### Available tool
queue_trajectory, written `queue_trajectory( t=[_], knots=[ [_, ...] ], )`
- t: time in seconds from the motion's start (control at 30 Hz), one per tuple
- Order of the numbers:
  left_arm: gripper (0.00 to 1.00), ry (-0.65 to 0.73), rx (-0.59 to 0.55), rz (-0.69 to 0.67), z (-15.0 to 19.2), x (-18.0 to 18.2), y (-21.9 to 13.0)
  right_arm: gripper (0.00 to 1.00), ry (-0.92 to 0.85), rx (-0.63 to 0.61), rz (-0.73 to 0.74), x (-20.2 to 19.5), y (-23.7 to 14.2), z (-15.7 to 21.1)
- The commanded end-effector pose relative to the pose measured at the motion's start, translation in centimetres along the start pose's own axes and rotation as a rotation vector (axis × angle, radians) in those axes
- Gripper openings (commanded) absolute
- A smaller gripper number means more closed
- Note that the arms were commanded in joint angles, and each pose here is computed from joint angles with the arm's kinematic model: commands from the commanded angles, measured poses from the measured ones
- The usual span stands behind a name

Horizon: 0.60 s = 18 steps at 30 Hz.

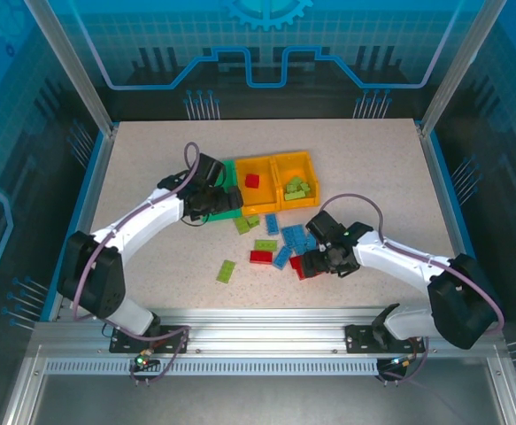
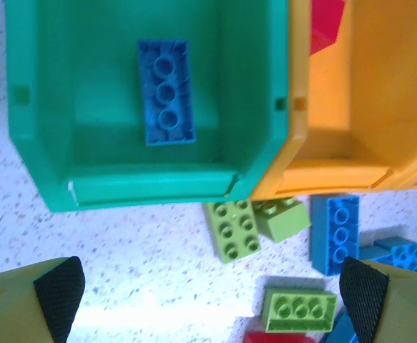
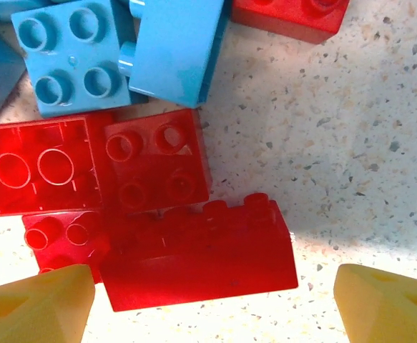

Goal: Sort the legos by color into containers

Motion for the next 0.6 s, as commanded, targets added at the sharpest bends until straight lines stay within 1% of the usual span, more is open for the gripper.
queue_trajectory(
  t=[0.0,0.07,0.17,0.27,0.37,0.47,0.57],
  knots=[
    [0.97,-0.03,0.008,0.008,1.0,0.5,-0.8,0.87,-0.041,0.046,0.017,0.1,0.7,0.5],
    [0.96,-0.035,0.006,0.003,1.3,0.8,-1.0,0.86,-0.042,0.043,0.031,0.1,0.8,0.3],
    [0.97,-0.038,0.004,-0.006,1.7,1.2,-1.3,0.82,-0.047,0.035,0.032,0.2,0.8,0.0],
    [0.97,-0.038,0.009,-0.017,2.1,1.6,-1.3,0.81,-0.057,0.043,0.046,0.2,1.1,-0.1],
    [0.97,-0.043,0.015,-0.023,2.6,1.9,-1.3,0.76,-0.054,0.052,0.074,-0.1,1.4,-0.1],
    [0.97,-0.045,0.017,-0.028,2.8,2.2,-1.3,0.74,-0.044,0.059,0.093,-0.4,1.5,-0.1],
    [0.97,-0.044,0.019,-0.033,3.0,2.3,-1.3,0.7,-0.032,0.061,0.095,-0.4,1.5,-0.1]
  ],
)
Point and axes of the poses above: each hand's point on the last joint's axis, 136 mm out from that joint toward the fingers, its own y axis out along the fingers, its own x axis along the line the jaws close on, z = x × y, the point moved 4 cm from there along -y, back along the fingers, and after that the axes turned 6 degrees about y, right-handed, at the moved point
